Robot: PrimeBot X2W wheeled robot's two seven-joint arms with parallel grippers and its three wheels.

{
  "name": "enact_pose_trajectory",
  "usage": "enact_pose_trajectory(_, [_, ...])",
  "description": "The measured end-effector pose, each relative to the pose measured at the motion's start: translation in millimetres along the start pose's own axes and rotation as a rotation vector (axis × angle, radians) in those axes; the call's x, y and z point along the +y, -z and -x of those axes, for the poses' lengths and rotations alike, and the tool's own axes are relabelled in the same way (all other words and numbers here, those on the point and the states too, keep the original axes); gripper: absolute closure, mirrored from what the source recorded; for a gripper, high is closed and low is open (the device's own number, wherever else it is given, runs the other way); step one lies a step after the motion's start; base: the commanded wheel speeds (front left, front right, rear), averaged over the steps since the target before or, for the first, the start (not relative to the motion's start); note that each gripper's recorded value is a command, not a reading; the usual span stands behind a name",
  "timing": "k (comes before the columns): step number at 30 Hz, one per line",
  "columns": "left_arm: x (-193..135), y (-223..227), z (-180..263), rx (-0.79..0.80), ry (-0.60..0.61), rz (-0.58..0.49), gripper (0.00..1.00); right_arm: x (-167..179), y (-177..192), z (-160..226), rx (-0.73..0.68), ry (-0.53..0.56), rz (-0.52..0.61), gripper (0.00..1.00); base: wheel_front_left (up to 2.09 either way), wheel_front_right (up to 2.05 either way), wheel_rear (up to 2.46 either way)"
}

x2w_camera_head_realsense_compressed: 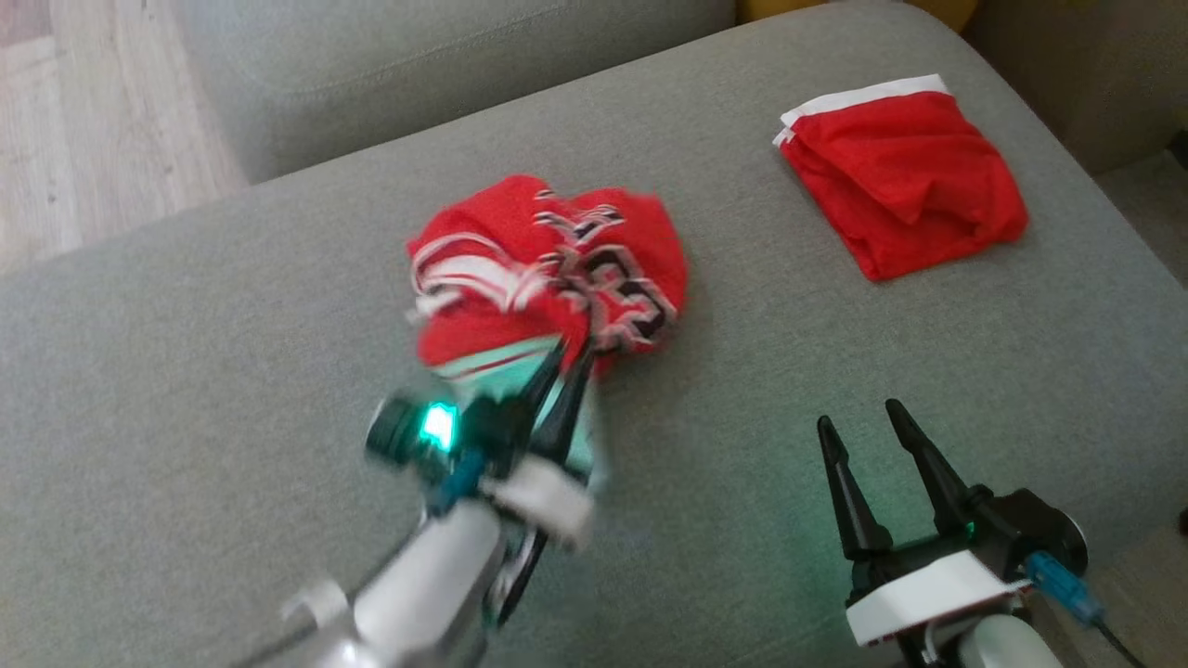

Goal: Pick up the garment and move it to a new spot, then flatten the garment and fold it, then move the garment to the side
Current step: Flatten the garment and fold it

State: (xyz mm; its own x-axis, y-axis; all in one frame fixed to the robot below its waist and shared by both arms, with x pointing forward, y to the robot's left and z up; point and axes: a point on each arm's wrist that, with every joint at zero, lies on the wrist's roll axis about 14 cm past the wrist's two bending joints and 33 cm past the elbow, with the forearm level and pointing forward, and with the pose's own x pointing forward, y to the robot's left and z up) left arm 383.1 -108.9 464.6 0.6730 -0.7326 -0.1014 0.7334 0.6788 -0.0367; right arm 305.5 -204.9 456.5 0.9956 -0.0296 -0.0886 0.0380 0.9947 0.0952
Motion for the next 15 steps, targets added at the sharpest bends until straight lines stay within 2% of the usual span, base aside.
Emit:
enact_pose_trajectory(7, [-25.6,-145.8,-27.7,-0.362,0.178,0.068,1.0,0.8,-5.8,5.4,-0.026,0.011,-0.015,0.0,0.0,0.0,0.0])
enact_pose_trajectory(11, [-21.6,-237.1,-34.6,-0.549,0.216,0.105,1.0,-1.8,-9.5,9.2,-0.042,0.022,-0.017,0.0,0.0,0.0,0.0])
enact_pose_trajectory(15, [-12.6,-327.6,-22.6,-0.741,0.232,0.136,1.0,-3.2,-10.9,8.3,-0.047,0.026,-0.02,0.0,0.0,0.0,0.0])
